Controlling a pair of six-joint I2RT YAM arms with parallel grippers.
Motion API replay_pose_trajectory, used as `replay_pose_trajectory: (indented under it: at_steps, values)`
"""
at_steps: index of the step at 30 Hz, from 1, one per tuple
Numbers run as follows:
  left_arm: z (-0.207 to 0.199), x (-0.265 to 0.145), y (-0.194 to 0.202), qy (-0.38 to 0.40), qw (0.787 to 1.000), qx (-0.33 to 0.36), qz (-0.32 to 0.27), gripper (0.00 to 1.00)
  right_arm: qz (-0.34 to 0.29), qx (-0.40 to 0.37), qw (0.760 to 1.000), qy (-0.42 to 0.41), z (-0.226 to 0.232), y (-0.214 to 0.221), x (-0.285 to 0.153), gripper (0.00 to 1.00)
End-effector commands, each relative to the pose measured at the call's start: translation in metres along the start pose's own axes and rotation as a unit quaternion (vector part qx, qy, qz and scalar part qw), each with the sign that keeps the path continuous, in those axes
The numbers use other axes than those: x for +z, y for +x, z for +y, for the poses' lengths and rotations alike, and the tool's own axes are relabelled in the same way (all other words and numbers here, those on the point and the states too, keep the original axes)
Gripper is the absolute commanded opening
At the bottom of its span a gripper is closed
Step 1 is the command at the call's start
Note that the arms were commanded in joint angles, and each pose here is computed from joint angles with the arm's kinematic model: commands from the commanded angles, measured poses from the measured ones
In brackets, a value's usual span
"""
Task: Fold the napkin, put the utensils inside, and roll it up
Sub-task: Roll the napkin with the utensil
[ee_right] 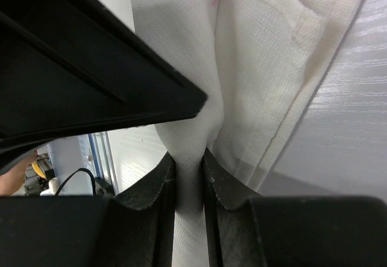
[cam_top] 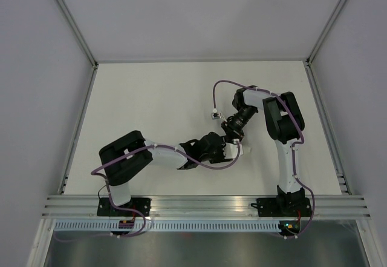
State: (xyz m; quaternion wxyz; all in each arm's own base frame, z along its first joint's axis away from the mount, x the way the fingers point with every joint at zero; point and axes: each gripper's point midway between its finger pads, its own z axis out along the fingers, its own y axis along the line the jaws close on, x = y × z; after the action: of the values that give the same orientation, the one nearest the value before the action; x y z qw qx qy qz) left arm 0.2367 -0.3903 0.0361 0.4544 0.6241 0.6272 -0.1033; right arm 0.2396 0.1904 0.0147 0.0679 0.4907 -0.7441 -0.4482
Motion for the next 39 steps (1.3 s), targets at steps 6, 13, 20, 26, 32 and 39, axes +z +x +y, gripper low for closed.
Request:
replay_pose_trajectory:
  at_steps: [6,13,20,26,32,39]
  values:
    - [0.001,0.01,0.023,0.046,0.995,-0.084,0.031,0.45,0.059,-0.057,0.994,0.073,-0.058,0.024,0.008,0.17]
    - [-0.018,0.01,0.027,0.137,0.981,-0.128,0.043,0.11,0.033,-0.074,0.99,0.115,-0.056,0.012,-0.002,0.47]
    - [-0.027,0.004,0.036,0.229,0.951,-0.199,0.068,0.02,-0.041,-0.103,0.976,0.188,-0.046,-0.019,-0.027,0.67]
    - [-0.026,0.006,0.04,0.28,0.923,-0.254,0.072,0.02,-0.154,-0.099,0.944,0.274,-0.04,-0.048,-0.073,0.72]
    - [-0.02,0.009,0.035,0.322,0.897,-0.297,0.065,0.02,-0.217,-0.122,0.907,0.339,-0.028,-0.052,-0.103,0.74]
    - [-0.022,0.014,0.043,0.373,0.857,-0.345,0.09,0.02,-0.251,-0.192,0.854,0.414,0.002,-0.045,-0.122,0.74]
